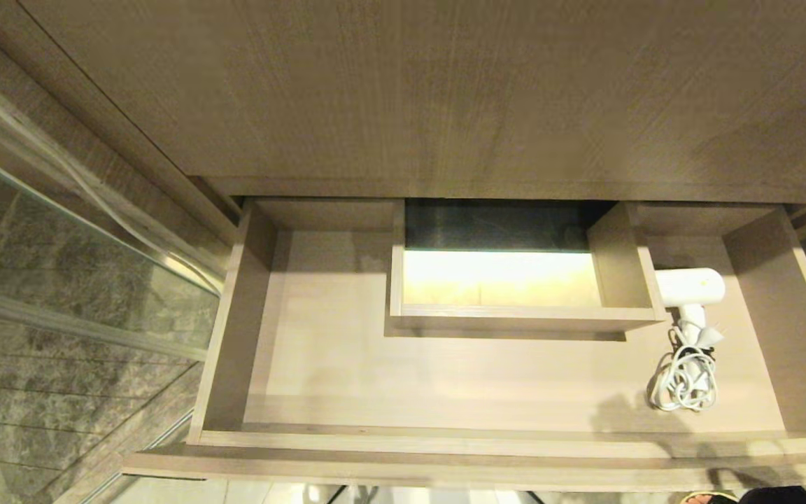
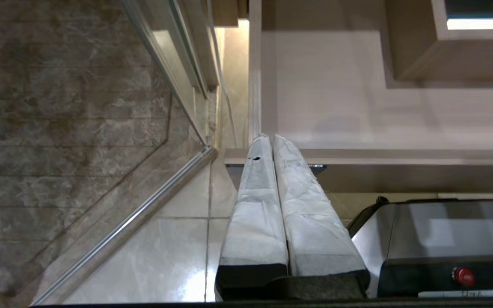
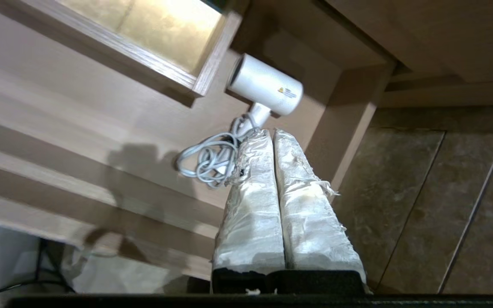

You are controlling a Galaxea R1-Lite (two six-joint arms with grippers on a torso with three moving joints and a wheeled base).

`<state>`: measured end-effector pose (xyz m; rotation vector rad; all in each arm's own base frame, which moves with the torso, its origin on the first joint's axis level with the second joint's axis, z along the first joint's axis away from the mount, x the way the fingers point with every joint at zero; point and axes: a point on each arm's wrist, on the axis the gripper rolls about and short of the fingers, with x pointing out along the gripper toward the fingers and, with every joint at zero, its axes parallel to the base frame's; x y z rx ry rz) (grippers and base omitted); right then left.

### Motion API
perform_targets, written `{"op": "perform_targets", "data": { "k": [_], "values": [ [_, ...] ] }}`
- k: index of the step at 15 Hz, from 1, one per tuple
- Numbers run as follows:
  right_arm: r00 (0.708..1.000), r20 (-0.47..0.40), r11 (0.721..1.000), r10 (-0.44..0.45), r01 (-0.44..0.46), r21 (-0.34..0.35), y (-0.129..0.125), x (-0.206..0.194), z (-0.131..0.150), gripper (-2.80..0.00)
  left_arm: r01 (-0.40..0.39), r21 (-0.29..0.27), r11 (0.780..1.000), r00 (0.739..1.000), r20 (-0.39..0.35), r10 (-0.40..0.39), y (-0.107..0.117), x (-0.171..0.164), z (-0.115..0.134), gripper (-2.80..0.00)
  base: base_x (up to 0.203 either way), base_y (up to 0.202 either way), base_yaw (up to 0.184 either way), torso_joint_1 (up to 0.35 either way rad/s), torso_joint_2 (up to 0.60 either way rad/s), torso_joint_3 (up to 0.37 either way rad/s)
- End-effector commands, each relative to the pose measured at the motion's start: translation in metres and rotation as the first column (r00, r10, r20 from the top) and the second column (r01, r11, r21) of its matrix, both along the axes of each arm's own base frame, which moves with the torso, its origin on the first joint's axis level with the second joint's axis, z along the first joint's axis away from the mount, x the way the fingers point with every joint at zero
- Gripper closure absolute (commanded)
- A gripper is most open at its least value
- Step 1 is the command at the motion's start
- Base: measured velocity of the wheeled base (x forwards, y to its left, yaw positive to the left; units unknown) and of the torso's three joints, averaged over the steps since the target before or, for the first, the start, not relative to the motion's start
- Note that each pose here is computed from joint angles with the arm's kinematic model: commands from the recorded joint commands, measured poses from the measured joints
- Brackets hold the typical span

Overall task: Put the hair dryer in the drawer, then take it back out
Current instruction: Take the hairdryer out

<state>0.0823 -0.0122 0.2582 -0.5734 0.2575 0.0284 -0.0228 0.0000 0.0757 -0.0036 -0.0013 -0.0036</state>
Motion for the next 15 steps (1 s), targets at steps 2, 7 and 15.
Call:
{"op": "perform_targets", "data": {
  "k": [2,7,15],
  "values": [
    [1.000,-0.028,1.000,-0.002,0.002,0.001,-0.003,0.013,-0.001,0.00,0.001,0.001,1.000,1.000,0.000,-0.001,0.000,0.000,0.000,0.00,0.000,0.000,0.000,0.030,0.25,0.281],
    [0.960,-0.280,0.998,-0.026,0.041,0.047,-0.022,0.094,-0.017,0.00,0.001,0.001,1.000,1.000,-0.001,-0.001,0.000,0.000,0.000,0.00,0.000,0.000,0.000,0.079,0.06,0.149],
    [0.798,-0.554,0.937,-0.238,0.339,0.085,-0.074,0.227,-0.063,-2.80,0.001,0.000,1.000,1.000,-0.001,-0.001,0.000,0.000,0.000,0.00,0.000,0.000,0.000,0.027,0.02,0.039]
  ]
}}
